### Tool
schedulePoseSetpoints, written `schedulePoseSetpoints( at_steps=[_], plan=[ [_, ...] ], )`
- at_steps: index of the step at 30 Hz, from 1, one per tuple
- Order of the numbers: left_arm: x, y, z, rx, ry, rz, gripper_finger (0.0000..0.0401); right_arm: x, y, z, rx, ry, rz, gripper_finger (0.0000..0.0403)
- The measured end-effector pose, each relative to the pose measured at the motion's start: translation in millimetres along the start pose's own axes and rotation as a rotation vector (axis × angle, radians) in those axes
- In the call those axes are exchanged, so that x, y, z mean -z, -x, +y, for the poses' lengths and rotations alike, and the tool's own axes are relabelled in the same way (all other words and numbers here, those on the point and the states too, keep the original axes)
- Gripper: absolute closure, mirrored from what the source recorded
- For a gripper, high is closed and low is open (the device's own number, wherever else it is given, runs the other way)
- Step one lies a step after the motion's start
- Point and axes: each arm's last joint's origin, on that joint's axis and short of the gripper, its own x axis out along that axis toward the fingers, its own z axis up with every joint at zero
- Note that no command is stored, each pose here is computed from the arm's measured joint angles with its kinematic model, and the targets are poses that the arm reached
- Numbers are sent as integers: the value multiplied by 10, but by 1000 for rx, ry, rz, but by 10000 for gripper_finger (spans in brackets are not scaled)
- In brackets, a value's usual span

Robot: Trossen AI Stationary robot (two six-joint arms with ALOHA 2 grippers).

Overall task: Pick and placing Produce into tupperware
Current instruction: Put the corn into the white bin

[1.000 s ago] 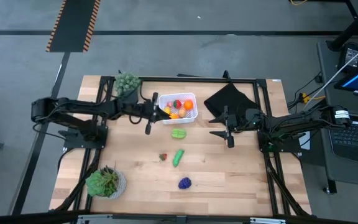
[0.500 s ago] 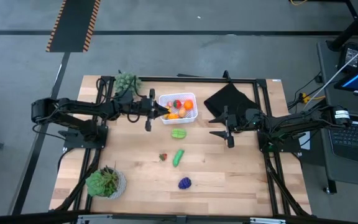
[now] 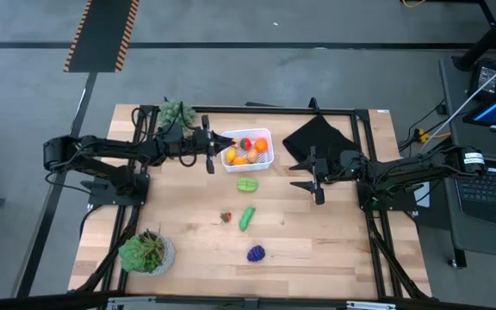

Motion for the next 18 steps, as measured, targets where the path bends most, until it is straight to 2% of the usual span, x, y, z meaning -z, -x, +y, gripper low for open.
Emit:
schedulePoseSetpoints(
  at_steps=[4,10,18],
  plan=[
    [31,-7,28,-10,19,16,381,0,0,0,0,0,0,159],
    [143,-71,94,-34,39,42,397,0,0,0,0,4,0,159],
    [260,-378,213,-54,56,63,380,2,0,0,0,3,2,159]
  ],
)
